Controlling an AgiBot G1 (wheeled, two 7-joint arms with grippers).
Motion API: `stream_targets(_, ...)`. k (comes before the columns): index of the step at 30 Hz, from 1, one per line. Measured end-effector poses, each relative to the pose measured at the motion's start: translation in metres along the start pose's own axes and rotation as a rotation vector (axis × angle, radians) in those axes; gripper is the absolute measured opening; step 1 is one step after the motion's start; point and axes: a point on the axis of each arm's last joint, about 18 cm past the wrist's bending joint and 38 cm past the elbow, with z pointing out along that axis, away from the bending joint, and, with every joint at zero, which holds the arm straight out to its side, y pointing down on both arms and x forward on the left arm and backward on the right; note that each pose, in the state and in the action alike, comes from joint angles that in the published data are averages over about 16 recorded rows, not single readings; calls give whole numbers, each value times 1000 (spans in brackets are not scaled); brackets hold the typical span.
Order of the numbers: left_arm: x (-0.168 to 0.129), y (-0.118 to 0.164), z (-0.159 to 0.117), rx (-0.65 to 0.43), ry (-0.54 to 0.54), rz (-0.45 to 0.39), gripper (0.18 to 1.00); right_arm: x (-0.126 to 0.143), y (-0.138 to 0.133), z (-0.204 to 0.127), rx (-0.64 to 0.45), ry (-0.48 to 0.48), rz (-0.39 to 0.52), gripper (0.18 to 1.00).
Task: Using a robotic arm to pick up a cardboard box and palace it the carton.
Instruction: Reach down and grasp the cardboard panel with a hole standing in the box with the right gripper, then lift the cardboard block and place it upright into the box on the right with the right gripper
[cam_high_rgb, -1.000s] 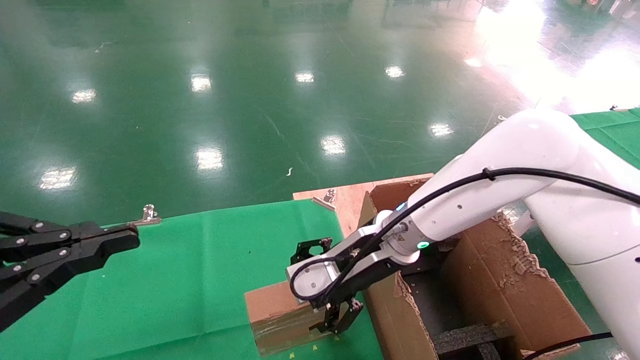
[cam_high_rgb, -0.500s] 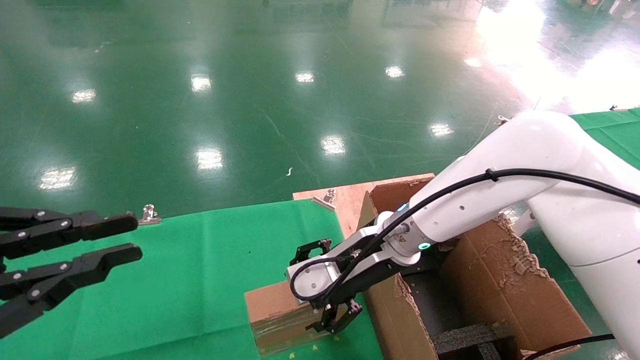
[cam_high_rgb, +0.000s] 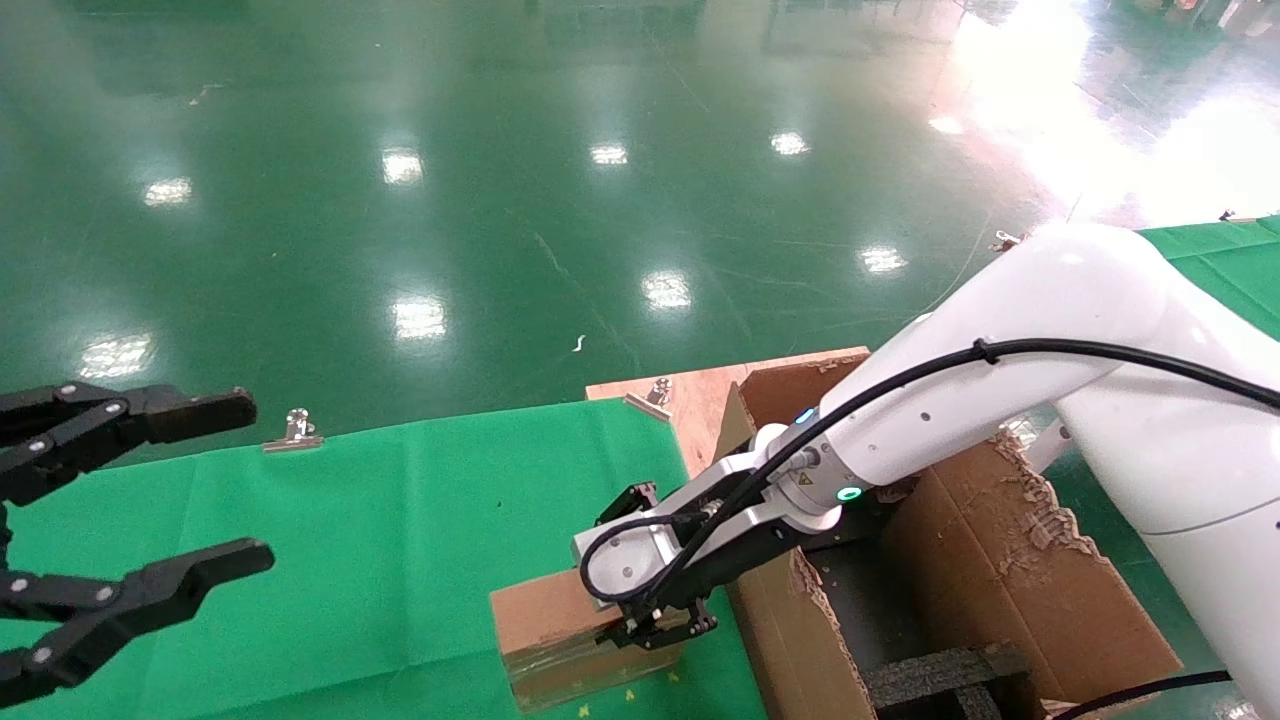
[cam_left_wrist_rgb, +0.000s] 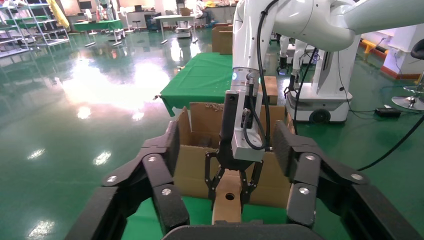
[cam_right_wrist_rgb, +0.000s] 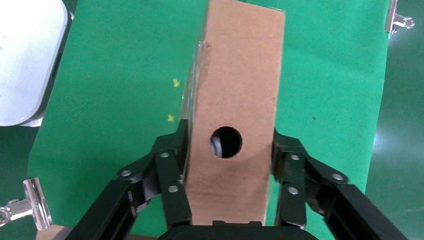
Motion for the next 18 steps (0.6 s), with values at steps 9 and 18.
stream_targets(9,0,0,0,0,0,0,785,0,0,0,1,1,1,472)
stream_targets(18,0,0,0,0,0,0,931,14,0,-24,-3,42,-9,365)
